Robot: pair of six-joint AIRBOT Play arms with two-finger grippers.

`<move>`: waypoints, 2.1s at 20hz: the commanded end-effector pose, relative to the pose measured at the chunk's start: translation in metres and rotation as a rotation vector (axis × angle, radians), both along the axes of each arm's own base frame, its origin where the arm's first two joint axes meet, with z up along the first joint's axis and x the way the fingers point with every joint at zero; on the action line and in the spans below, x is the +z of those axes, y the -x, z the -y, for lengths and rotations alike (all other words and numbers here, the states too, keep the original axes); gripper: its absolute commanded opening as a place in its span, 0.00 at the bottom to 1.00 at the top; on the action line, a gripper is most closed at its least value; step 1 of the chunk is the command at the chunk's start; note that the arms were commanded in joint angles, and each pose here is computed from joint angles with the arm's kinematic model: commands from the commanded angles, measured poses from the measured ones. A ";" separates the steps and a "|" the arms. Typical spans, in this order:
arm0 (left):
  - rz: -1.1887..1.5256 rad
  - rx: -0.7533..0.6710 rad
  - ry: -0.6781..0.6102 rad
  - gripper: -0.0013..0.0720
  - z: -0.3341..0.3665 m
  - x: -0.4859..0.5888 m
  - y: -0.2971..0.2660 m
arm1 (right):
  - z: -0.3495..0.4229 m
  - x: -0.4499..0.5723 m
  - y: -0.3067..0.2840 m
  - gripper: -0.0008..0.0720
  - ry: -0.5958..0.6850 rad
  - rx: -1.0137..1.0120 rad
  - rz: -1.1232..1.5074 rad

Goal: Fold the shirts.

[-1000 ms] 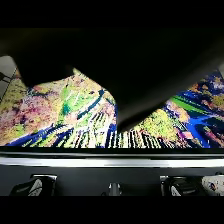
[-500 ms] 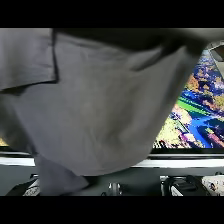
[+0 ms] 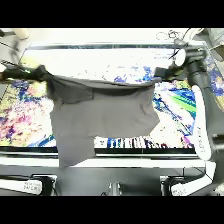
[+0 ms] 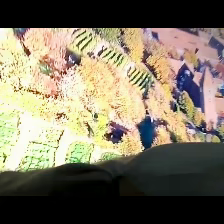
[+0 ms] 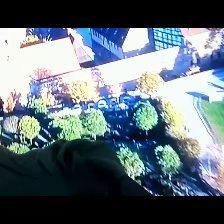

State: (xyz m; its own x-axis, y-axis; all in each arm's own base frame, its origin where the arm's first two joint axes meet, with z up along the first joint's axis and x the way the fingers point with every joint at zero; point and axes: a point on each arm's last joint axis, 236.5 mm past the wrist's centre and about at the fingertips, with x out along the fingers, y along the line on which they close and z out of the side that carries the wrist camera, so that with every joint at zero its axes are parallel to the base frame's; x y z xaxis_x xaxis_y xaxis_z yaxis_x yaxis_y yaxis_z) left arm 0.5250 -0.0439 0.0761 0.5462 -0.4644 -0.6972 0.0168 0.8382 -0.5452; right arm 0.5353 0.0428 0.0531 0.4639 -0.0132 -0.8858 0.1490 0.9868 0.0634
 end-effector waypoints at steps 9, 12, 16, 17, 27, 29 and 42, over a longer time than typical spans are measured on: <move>0.044 0.018 -0.054 0.06 -0.004 -0.068 -0.050 | -0.015 -0.024 -0.073 0.04 -0.072 -0.019 0.228; -0.230 -0.048 -0.061 0.06 -0.015 -0.092 0.010 | -0.007 -0.061 0.002 0.04 -0.016 0.007 -0.132; -0.520 -0.058 -0.123 0.06 -0.019 -0.160 0.077 | -0.022 -0.121 0.055 0.04 -0.058 0.073 -0.400; -0.523 -0.054 -0.096 0.06 -0.012 -0.164 0.078 | -0.032 -0.127 0.053 0.04 -0.103 0.074 -0.401; -0.590 -0.058 -0.051 0.69 -0.054 -0.086 0.150 | 0.023 -0.053 0.136 0.67 -0.190 0.055 -0.578; -0.661 -0.029 -0.040 0.69 -0.043 -0.115 0.210 | 0.015 -0.073 0.166 0.67 -0.208 0.047 -0.583; -0.657 0.071 0.084 0.63 0.010 -0.183 0.304 | -0.011 -0.116 0.206 0.71 -0.316 0.025 -0.516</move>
State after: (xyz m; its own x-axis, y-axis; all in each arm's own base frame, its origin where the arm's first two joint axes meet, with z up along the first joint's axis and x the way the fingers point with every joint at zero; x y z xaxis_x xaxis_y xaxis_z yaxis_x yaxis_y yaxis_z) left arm 0.2156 -0.0531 -0.1011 0.0038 -0.5158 -0.8567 -0.3795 0.7919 -0.4785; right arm 0.3324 0.0522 -0.0536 -0.0382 0.2866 -0.9573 0.1947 0.9418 0.2742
